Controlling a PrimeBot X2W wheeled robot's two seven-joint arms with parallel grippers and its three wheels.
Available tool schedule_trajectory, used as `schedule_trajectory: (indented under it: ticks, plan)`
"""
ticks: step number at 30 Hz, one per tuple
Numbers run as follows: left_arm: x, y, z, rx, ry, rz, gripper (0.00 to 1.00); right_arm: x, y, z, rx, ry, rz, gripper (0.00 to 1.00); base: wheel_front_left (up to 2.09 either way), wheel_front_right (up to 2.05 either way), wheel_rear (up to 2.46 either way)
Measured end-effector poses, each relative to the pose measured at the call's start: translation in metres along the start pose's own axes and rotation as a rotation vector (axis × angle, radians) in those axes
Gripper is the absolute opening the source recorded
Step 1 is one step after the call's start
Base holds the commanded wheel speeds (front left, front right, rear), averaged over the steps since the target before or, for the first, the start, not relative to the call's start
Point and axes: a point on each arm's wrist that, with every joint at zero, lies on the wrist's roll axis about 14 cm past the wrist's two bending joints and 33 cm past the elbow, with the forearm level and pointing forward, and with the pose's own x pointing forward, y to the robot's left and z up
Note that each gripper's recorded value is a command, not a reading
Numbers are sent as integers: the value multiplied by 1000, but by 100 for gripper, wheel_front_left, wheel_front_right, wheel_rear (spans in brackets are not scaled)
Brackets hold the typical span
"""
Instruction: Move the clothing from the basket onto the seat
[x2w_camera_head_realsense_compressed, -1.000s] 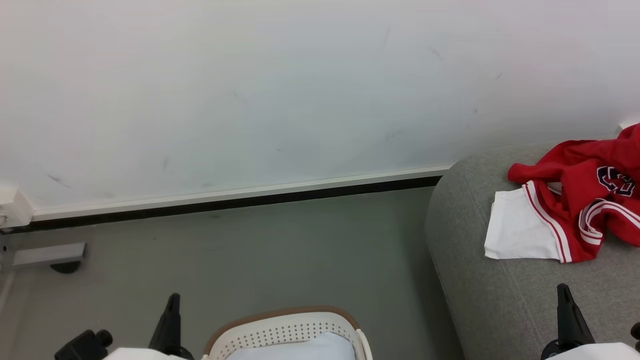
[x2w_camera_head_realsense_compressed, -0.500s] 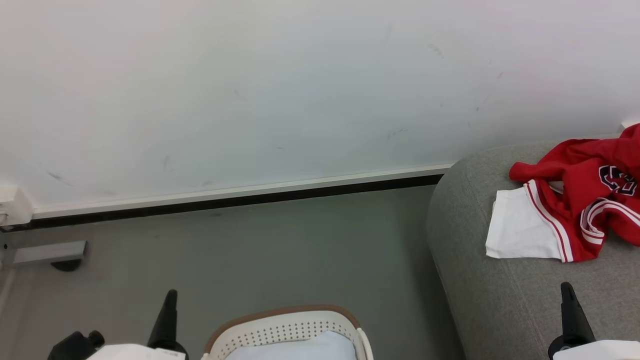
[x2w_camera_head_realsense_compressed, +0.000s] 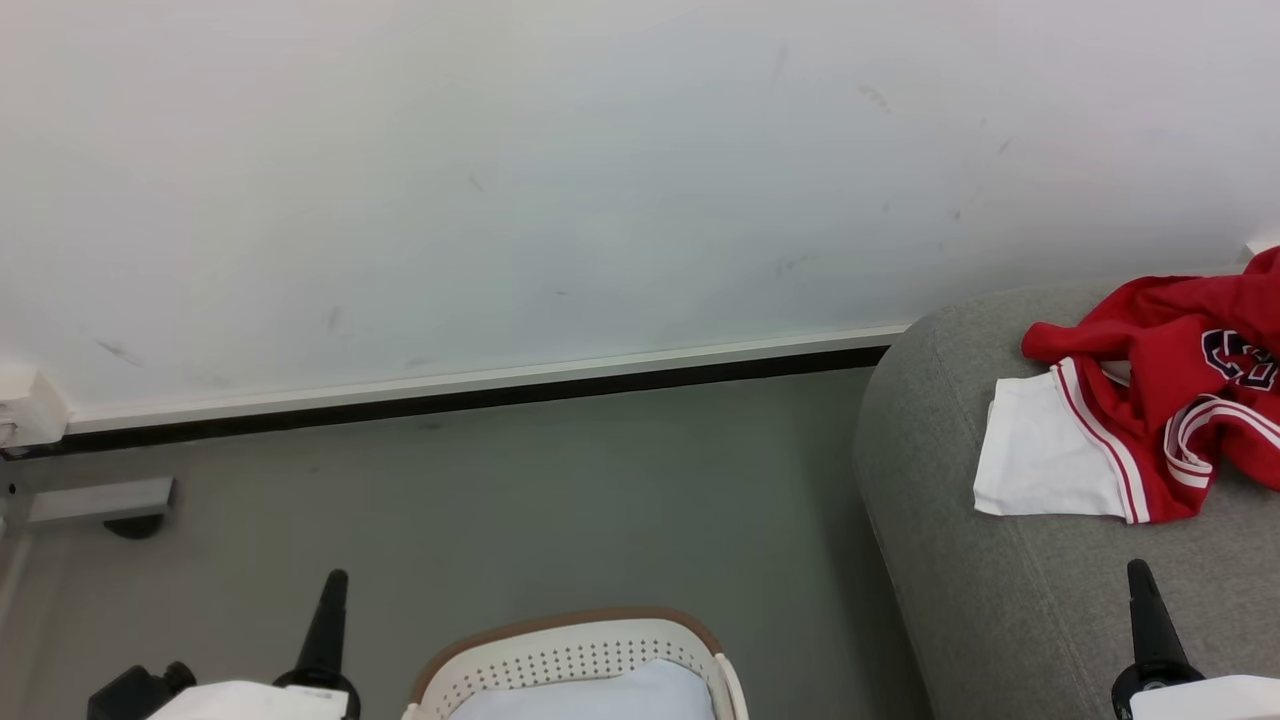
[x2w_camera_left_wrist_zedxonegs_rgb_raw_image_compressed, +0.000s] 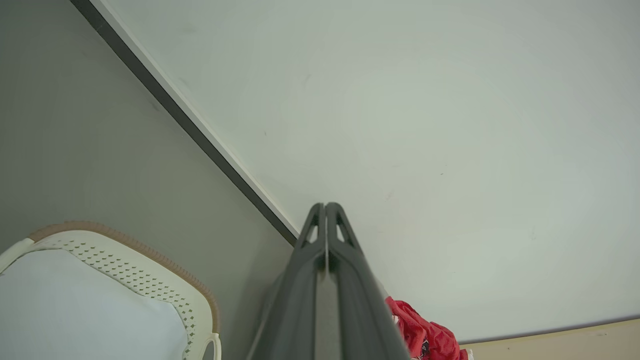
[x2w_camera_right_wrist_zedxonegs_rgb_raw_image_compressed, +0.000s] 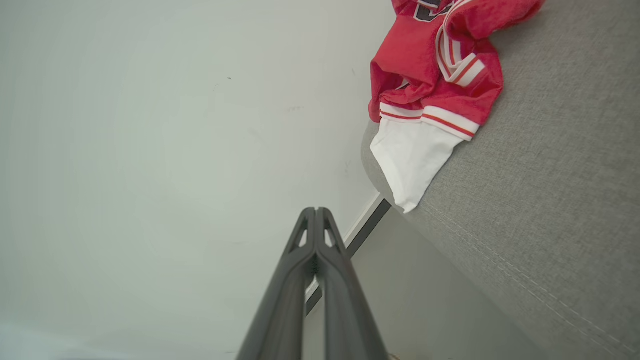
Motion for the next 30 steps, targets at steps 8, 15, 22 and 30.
schedule_trajectory:
  ticks: [8,15,22,30]
  plan:
    - [1,0,1,-78,2,-5,0,2,2,1,83,3,6,0,0,0,0]
    - [3,-1,4,-146,0,-11,0,4,5,2,151,7,16,0,0,0,0]
    - [4,-2,6,-208,-2,-18,0,5,7,2,215,9,24,0,0,0,0]
    - [5,-3,9,-275,-7,-28,0,6,10,3,281,15,36,0,0,0,0]
